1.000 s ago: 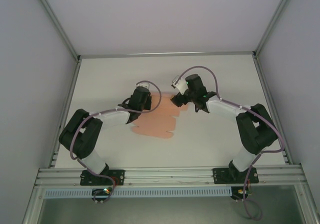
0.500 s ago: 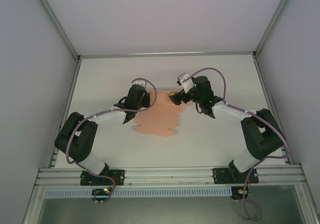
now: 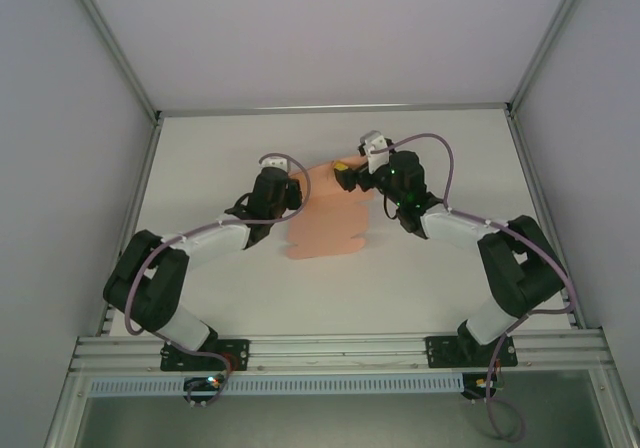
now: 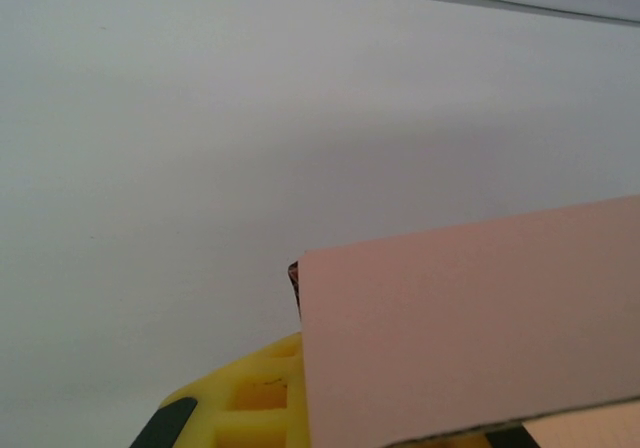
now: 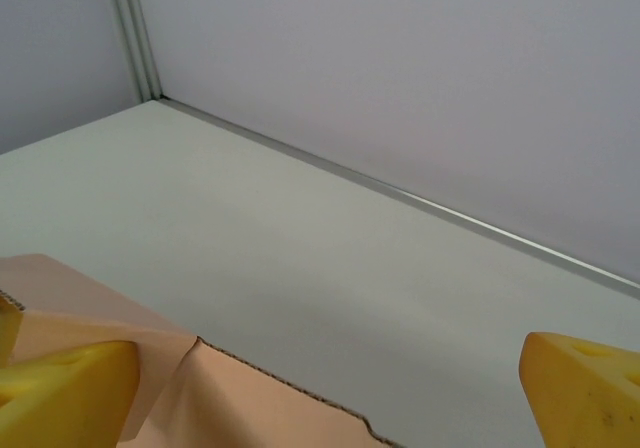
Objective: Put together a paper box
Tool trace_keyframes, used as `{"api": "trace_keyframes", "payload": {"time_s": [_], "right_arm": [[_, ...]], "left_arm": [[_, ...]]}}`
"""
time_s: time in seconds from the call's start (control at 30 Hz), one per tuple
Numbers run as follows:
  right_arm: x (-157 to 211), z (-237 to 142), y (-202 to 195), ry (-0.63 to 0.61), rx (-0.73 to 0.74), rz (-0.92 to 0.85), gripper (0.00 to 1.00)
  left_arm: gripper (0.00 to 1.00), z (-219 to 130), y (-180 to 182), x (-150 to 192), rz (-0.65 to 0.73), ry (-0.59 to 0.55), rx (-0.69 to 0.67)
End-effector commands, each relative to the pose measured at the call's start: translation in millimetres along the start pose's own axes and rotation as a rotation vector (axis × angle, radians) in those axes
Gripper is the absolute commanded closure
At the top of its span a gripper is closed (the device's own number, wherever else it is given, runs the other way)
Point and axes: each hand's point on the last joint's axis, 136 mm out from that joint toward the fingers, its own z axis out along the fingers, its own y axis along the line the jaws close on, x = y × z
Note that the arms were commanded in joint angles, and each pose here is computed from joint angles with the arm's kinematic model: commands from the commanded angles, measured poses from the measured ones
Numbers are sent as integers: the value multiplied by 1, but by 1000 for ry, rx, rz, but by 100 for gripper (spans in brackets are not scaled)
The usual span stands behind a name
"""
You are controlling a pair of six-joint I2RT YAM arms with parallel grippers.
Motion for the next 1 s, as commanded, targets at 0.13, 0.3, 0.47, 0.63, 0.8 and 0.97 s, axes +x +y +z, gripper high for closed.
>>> {"api": "trace_keyframes", "payload": {"time_s": [0.13, 0.3, 0.47, 0.63, 0.8, 0.97], "right_arm": [[11, -55, 2, 133, 60, 18, 0], [47, -100, -13, 270, 156, 49, 0], [77, -115, -20, 342, 188, 111, 0], [91, -100, -28, 434, 217, 152, 0], [93, -91, -32, 493, 218, 177, 0], [82, -76, -11, 438, 92, 204, 0]], "left_arm": [[100, -15, -11, -17, -22, -54, 68], [100, -23, -1, -26, -12, -91, 38], [100, -28, 8, -30, -18, -105, 12], [100, -31, 7, -30, 0, -107, 28], [100, -36, 9, -32, -3, -121, 24], [100, -33, 5, -29, 2, -108, 44]]}}
